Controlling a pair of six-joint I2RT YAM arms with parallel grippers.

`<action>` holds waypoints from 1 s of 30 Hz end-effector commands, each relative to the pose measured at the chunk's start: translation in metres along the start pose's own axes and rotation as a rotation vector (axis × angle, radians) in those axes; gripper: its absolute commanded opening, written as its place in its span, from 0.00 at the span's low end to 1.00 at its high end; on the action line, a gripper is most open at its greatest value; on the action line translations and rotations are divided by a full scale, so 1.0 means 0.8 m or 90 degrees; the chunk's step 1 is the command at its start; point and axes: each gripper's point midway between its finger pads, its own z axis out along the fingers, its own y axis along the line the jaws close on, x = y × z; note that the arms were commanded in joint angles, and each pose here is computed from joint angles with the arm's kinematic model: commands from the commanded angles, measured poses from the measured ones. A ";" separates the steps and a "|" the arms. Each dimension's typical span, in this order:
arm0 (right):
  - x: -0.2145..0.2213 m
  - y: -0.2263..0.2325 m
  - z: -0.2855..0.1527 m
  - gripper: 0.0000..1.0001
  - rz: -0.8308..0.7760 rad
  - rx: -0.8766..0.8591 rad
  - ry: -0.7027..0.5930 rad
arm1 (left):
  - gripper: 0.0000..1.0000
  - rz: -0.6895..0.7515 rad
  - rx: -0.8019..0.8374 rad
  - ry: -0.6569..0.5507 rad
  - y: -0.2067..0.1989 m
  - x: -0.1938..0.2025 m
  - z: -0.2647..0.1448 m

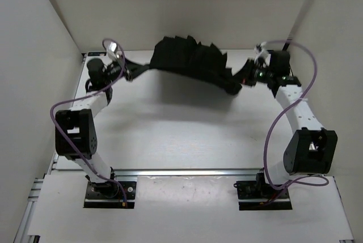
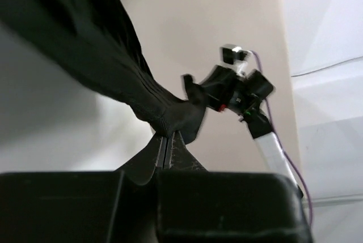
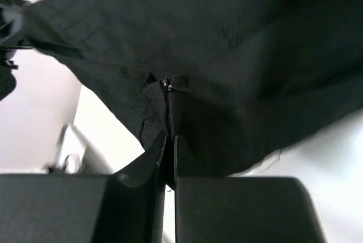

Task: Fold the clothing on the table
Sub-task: Flatten the skirt out

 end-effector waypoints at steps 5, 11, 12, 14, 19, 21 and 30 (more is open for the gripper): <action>0.220 -0.040 -0.033 0.00 0.235 0.035 0.226 | 0.00 -0.156 -0.140 0.061 0.104 0.168 -0.079; 0.286 -0.008 -0.064 0.00 0.306 0.039 0.310 | 0.00 -0.219 -0.197 0.159 0.119 0.282 -0.120; 0.304 -0.002 -0.069 0.00 0.326 0.040 0.335 | 0.00 -0.228 -0.200 0.170 0.119 0.294 -0.123; 0.306 0.005 -0.078 0.00 0.323 0.050 0.337 | 0.00 -0.239 -0.201 0.187 0.115 0.309 -0.129; 0.315 0.010 -0.106 0.00 0.347 0.083 0.360 | 0.00 -0.233 -0.269 0.215 0.117 0.319 -0.141; 0.318 0.010 -0.110 0.00 0.350 0.098 0.358 | 0.00 -0.198 -0.292 0.212 0.118 0.303 -0.138; 0.326 -0.012 -0.120 0.00 0.356 0.187 0.369 | 0.00 -0.177 -0.261 0.180 0.097 0.249 -0.107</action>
